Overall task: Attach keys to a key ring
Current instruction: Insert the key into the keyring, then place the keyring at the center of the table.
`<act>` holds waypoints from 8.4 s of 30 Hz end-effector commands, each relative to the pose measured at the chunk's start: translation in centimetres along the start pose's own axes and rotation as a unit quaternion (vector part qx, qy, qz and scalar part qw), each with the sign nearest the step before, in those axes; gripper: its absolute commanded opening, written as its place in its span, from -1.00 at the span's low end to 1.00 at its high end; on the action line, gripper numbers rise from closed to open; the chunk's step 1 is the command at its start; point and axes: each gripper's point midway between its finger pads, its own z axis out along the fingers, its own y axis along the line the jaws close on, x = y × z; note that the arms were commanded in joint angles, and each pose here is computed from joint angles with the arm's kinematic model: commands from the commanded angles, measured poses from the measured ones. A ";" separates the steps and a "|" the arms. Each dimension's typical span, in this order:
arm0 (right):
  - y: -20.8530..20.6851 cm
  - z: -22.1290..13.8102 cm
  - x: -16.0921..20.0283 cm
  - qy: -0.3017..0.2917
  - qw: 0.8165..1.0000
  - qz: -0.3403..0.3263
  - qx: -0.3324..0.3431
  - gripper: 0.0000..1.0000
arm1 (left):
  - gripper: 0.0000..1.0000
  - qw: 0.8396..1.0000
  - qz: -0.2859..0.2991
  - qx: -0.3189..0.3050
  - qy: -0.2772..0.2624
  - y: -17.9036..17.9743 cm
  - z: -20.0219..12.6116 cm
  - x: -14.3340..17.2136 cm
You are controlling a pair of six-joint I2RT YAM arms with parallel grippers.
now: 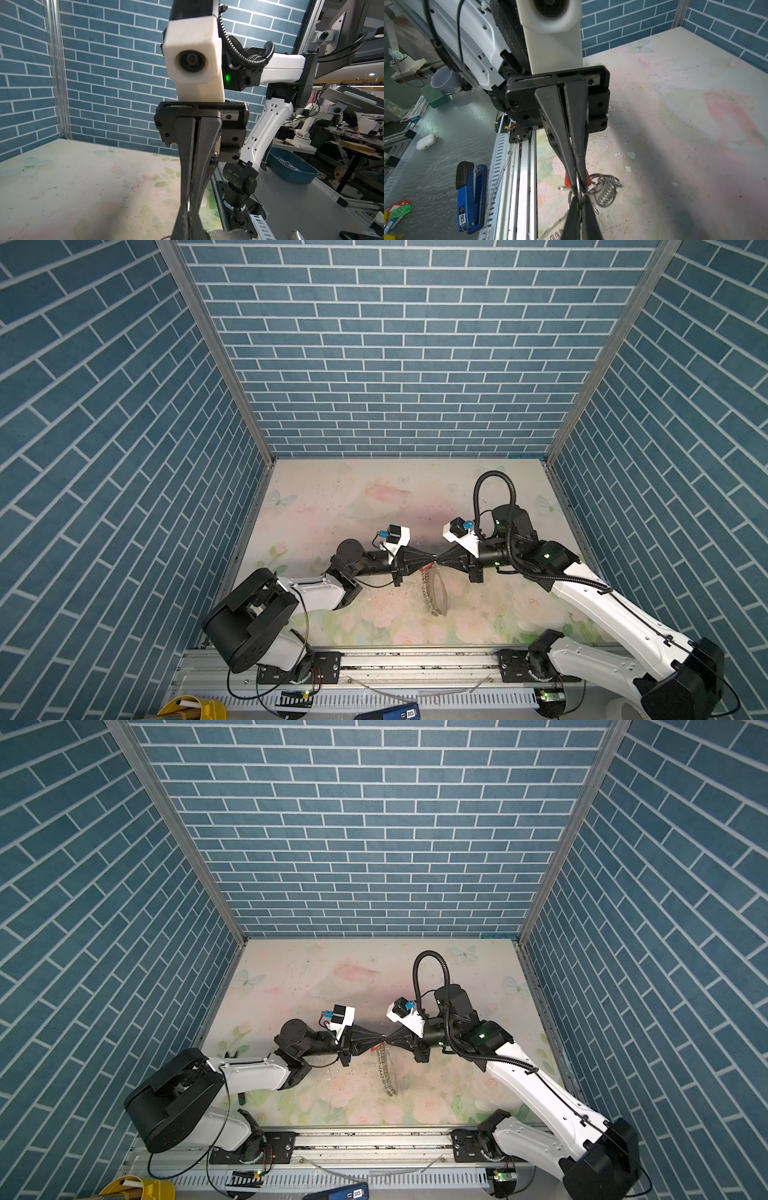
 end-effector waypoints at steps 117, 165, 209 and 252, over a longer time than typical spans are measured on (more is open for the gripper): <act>-3.3 2.1 -1.7 -0.057 0.988 -0.023 0.144 -0.64 | -1.00 0.994 0.033 -0.055 -0.084 -0.3 1.2 -4.6; -3.8 4.2 5.8 -0.035 0.972 0.090 0.212 -0.17 | -1.00 0.946 0.073 -0.315 0.013 6.1 -3.3 -4.3; -4.8 -3.7 9.4 0.472 0.832 0.107 0.272 -1.00 | 0.07 0.732 0.008 -0.676 0.080 11.5 -21.6 -0.6; -11.6 2.4 9.5 0.551 0.761 0.051 0.339 -1.00 | 0.99 0.685 0.030 -0.727 0.023 9.0 -26.4 -1.2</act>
